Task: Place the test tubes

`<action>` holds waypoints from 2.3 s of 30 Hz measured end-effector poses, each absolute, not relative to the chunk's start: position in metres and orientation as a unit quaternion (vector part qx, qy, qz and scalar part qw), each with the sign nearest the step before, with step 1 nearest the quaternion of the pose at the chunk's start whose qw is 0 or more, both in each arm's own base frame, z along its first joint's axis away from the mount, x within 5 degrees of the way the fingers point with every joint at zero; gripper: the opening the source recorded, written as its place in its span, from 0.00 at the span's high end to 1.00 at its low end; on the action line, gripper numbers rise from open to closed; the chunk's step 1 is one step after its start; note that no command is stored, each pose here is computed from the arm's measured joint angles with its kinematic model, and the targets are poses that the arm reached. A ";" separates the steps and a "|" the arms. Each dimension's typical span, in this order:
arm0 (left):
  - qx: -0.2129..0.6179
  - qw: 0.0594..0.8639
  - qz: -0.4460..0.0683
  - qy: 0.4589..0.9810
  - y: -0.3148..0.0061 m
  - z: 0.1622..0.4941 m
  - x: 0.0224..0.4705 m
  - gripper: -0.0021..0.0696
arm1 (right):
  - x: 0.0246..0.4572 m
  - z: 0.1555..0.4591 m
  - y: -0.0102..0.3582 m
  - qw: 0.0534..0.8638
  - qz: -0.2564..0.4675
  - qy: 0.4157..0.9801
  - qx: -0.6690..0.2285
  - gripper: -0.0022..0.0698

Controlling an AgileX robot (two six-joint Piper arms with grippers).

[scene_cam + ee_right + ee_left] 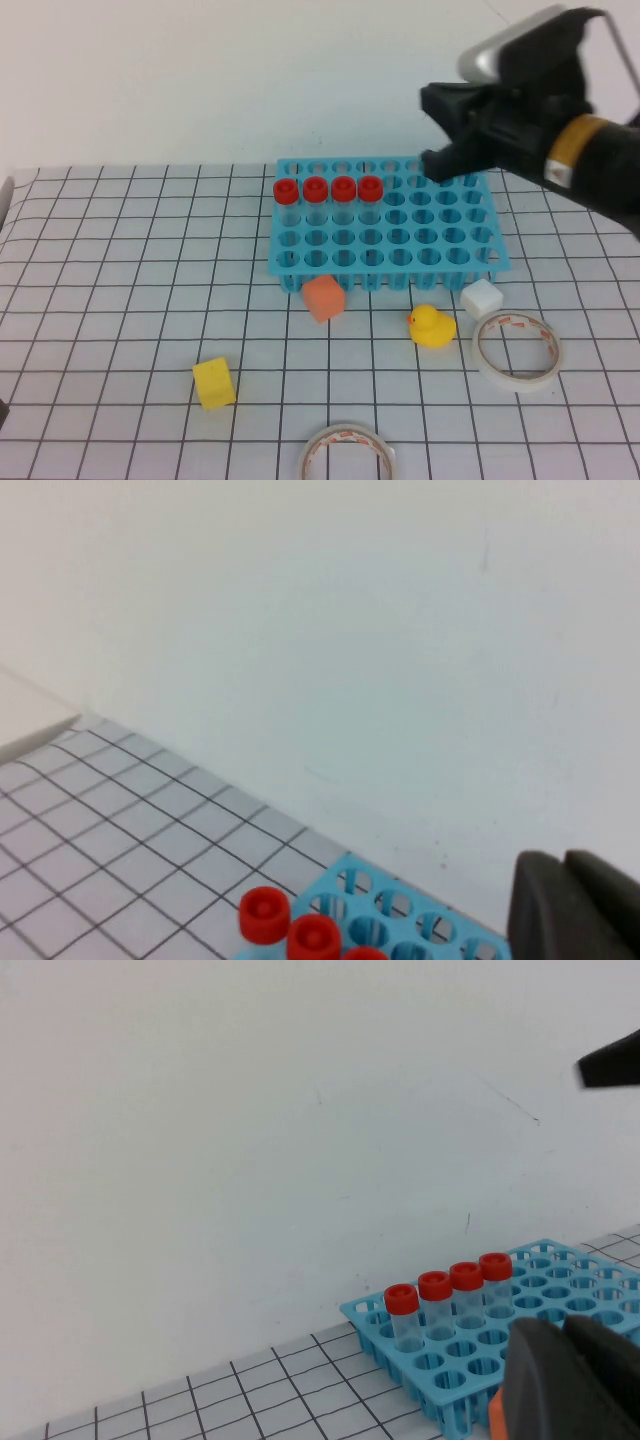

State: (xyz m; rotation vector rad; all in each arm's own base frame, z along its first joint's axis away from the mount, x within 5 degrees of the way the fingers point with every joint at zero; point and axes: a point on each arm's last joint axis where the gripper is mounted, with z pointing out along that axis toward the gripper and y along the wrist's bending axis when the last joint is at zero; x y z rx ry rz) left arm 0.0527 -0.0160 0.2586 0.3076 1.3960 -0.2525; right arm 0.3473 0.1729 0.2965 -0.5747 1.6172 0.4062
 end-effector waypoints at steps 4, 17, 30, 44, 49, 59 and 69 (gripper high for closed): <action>0.141 0.748 -0.115 0.638 -0.016 0.259 0.053 0.97 | 0.284 0.325 0.148 0.661 0.174 0.677 -0.274 0.97; 0.141 0.748 -0.114 0.638 -0.016 0.259 0.053 0.97 | 0.144 0.329 0.083 0.688 0.141 0.652 -0.284 0.97; 0.141 0.748 -0.114 0.638 -0.016 0.259 0.053 0.97 | 0.072 0.303 0.028 0.739 0.059 0.640 -0.200 0.97; 0.141 0.748 -0.114 0.638 -0.016 0.259 0.053 0.97 | 0.065 0.214 0.019 0.660 0.067 0.737 -0.128 0.97; 0.141 0.748 -0.114 0.638 -0.016 0.259 0.053 0.97 | 0.062 0.192 0.003 0.640 -0.017 0.767 -0.038 0.97; 0.141 0.748 -0.115 0.638 -0.016 0.259 0.053 0.97 | 0.053 0.177 -0.009 0.614 -0.067 0.785 0.047 0.97; 0.141 0.748 -0.115 0.638 -0.016 0.259 0.053 0.97 | 0.052 0.173 -0.005 0.596 -0.019 0.801 0.045 0.97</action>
